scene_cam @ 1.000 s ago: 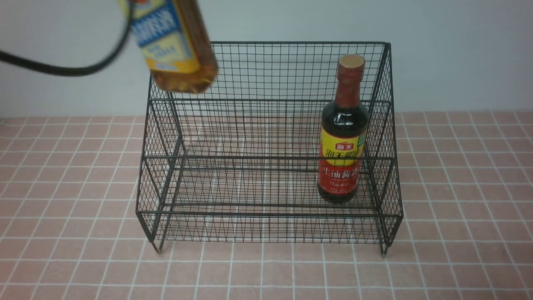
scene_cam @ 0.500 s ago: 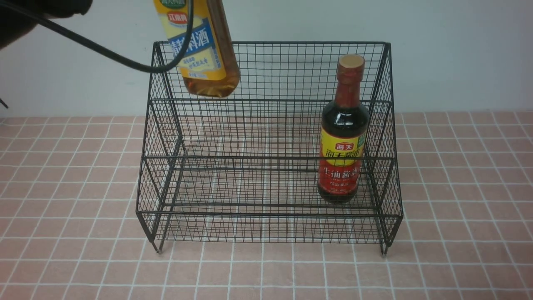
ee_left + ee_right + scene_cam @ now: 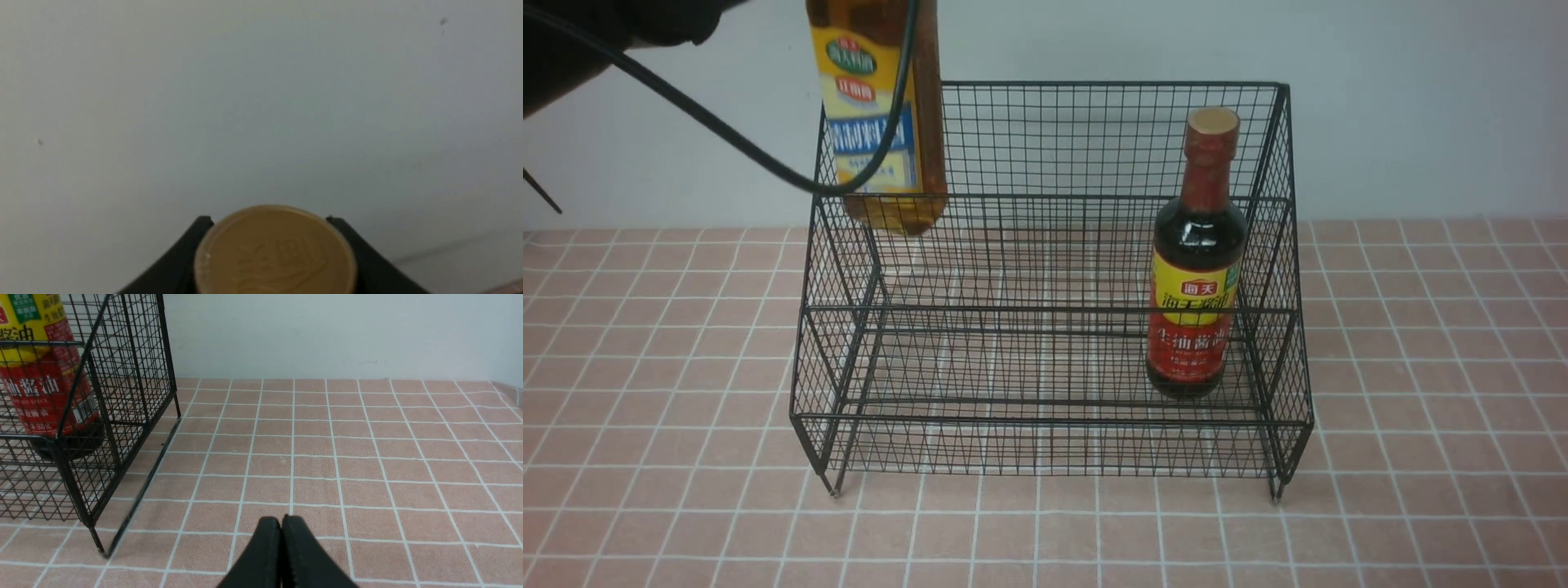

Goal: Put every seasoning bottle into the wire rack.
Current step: Use the left arm to put the condiment bottle back on the shelf

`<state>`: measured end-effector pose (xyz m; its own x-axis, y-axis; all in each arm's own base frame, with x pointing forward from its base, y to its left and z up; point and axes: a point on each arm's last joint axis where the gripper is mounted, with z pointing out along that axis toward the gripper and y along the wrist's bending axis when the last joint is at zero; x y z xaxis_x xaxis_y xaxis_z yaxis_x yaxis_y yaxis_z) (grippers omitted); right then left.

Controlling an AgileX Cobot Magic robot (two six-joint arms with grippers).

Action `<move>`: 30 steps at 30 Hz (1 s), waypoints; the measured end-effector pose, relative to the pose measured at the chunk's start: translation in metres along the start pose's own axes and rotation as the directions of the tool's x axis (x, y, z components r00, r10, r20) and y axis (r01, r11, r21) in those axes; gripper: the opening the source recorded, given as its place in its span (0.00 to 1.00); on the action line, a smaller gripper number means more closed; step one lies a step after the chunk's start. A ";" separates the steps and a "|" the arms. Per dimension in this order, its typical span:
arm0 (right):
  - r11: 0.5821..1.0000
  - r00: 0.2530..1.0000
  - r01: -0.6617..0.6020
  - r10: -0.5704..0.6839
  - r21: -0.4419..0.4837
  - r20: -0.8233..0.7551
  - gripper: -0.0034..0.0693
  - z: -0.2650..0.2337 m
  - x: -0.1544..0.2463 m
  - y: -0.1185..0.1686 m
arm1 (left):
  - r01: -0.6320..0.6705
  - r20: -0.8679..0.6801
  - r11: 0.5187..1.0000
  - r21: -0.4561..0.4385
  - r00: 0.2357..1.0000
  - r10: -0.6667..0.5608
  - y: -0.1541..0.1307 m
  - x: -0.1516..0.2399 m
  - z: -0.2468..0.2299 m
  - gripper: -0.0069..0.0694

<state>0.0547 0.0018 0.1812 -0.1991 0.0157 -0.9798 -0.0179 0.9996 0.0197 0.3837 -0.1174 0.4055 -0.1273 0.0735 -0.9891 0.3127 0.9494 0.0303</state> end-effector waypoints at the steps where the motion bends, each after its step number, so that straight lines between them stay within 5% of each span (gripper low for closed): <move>1: 1.000 1.000 0.000 0.000 0.000 0.000 0.03 0.000 0.000 0.000 | 0.000 -0.009 1.000 0.007 1.000 0.000 0.000 0.001 0.000 0.48; 11: 1.000 1.000 0.000 0.000 0.000 0.000 0.03 0.000 0.000 0.000 | 0.116 -0.081 0.993 0.016 0.990 -0.114 -0.002 0.009 0.003 0.48; 30: 1.000 1.000 0.000 0.000 0.000 0.000 0.03 0.000 0.000 0.000 | 0.135 -0.283 0.991 0.018 0.951 -0.125 -0.005 0.057 0.034 0.48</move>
<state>0.0547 0.0018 0.1812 -0.1991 0.0157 -0.9798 -0.0179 0.9996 0.0197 0.4071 -0.1283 0.3438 -0.4262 0.0380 -0.9039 0.3098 0.9448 -0.1063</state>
